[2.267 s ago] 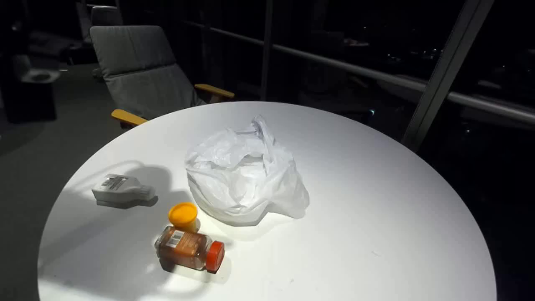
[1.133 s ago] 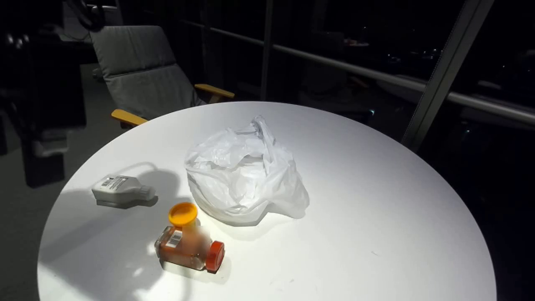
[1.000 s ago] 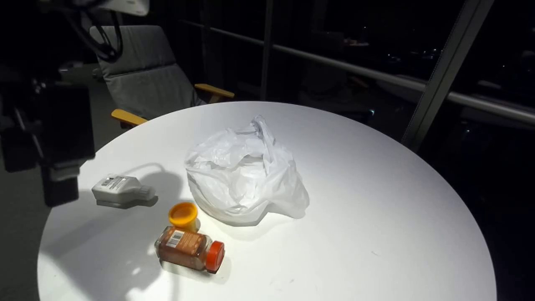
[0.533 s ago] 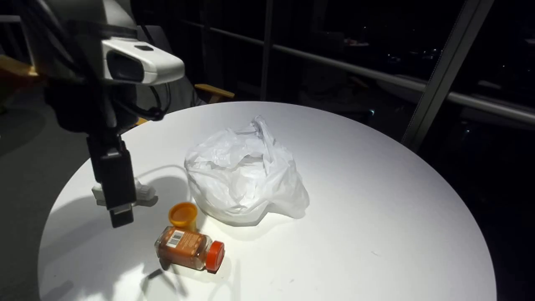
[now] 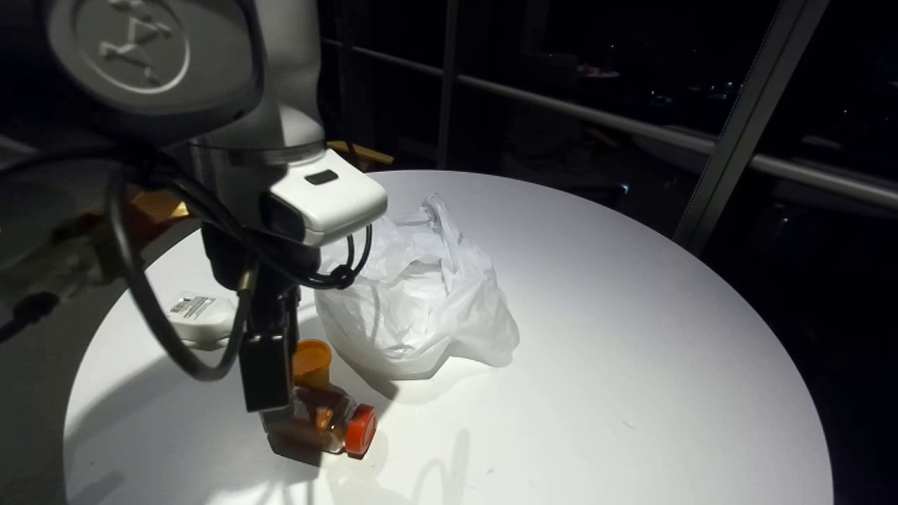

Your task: Put the bottles in the white plastic bag

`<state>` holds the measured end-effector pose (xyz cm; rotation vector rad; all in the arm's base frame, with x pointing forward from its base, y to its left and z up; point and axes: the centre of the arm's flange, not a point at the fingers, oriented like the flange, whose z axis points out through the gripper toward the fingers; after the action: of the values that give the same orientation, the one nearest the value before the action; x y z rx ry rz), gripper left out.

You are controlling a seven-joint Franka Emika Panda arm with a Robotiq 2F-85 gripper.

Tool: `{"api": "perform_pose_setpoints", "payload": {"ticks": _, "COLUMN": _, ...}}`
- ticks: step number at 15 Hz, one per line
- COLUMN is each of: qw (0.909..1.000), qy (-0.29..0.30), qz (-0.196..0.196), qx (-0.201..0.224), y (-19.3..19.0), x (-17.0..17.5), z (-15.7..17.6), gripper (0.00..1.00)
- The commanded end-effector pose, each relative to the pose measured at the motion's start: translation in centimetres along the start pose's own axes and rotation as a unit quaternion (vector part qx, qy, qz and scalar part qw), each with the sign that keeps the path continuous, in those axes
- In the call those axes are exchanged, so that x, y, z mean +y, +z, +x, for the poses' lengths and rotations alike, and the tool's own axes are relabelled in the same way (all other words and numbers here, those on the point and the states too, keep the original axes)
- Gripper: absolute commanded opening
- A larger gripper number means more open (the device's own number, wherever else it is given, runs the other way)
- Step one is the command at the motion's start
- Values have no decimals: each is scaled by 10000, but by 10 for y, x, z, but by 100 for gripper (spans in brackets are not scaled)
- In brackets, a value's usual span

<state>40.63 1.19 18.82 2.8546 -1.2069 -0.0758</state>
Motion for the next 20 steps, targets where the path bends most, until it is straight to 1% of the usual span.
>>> {"api": "perform_pose_setpoints", "payload": {"ticks": 1, "qw": 9961, "qy": 840, "qz": 259, "qx": -104, "y": 14, "x": -3, "z": 26, "gripper": 100}}
{"api": "perform_pose_setpoints", "payload": {"ticks": 5, "qw": 9880, "qy": 1495, "qz": 307, "qx": -224, "y": 30, "x": 1, "z": 41, "gripper": 100}}
{"api": "perform_pose_setpoints", "payload": {"ticks": 9, "qw": 9782, "qy": 2013, "qz": 320, "qx": -406, "y": 38, "x": 10, "z": 50, "gripper": 100}}
{"api": "perform_pose_setpoints", "payload": {"ticks": 15, "qw": 9658, "qy": 2497, "qz": 149, "qx": -687, "y": 66, "x": 26, "z": 54, "gripper": 100}}
{"api": "perform_pose_setpoints", "payload": {"ticks": 16, "qw": 9649, "qy": 2516, "qz": 133, "qx": -742, "y": 69, "x": 27, "z": 54, "gripper": 75}}
{"api": "perform_pose_setpoints", "payload": {"ticks": 17, "qw": 9639, "qy": 2544, "qz": 129, "qx": -774, "y": 71, "x": 29, "z": 53, "gripper": 74}}
{"api": "perform_pose_setpoints", "payload": {"ticks": 18, "qw": 9630, "qy": 2570, "qz": 194, "qx": -786, "y": 70, "x": 30, "z": 53, "gripper": 68}}
{"api": "perform_pose_setpoints", "payload": {"ticks": 19, "qw": 9618, "qy": 2606, "qz": 267, "qx": -790, "y": 68, "x": 32, "z": 53, "gripper": 58}}
{"api": "perform_pose_setpoints", "payload": {"ticks": 20, "qw": 9611, "qy": 2618, "qz": 360, "qx": -805, "y": 64, "x": 33, "z": 52, "gripper": 51}}
